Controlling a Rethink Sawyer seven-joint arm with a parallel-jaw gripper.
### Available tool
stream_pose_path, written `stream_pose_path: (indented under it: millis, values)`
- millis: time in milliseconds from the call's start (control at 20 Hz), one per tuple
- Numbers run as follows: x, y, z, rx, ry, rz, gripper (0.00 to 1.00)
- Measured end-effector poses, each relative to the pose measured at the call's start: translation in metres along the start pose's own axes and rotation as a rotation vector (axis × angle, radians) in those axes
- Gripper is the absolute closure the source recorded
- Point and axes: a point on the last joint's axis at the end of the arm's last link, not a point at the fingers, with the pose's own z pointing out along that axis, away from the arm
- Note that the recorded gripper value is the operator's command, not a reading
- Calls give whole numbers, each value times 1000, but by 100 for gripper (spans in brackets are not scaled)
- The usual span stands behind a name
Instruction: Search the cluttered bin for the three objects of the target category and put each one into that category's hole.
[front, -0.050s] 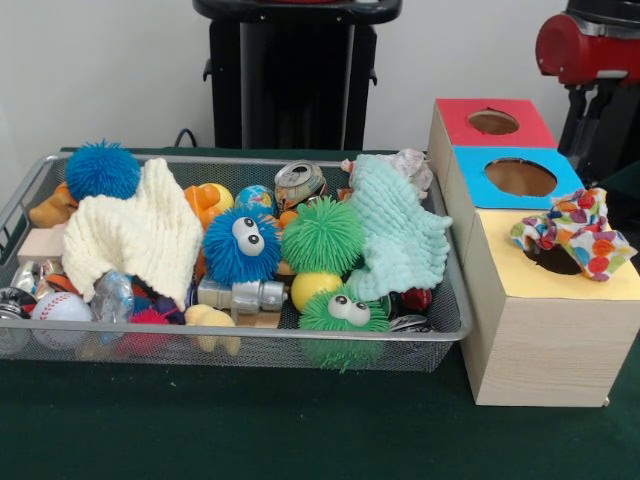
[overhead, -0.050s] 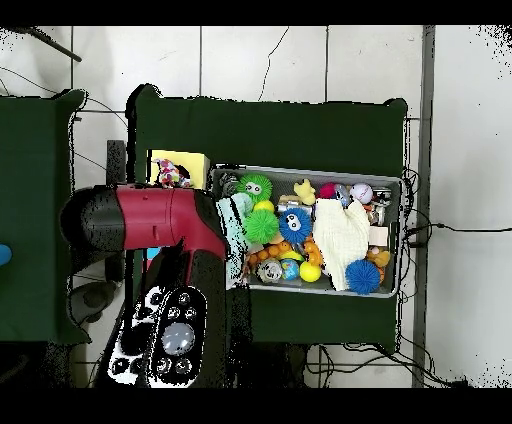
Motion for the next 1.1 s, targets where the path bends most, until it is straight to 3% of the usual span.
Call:
stream_pose_path:
  millis: [300,800,1100]
  values:
    - [-3,-2,3,6,-23,2,100]
    - [-19,-18,8,50,-161,17,100]
    - [-25,-22,9,63,-208,23,100]
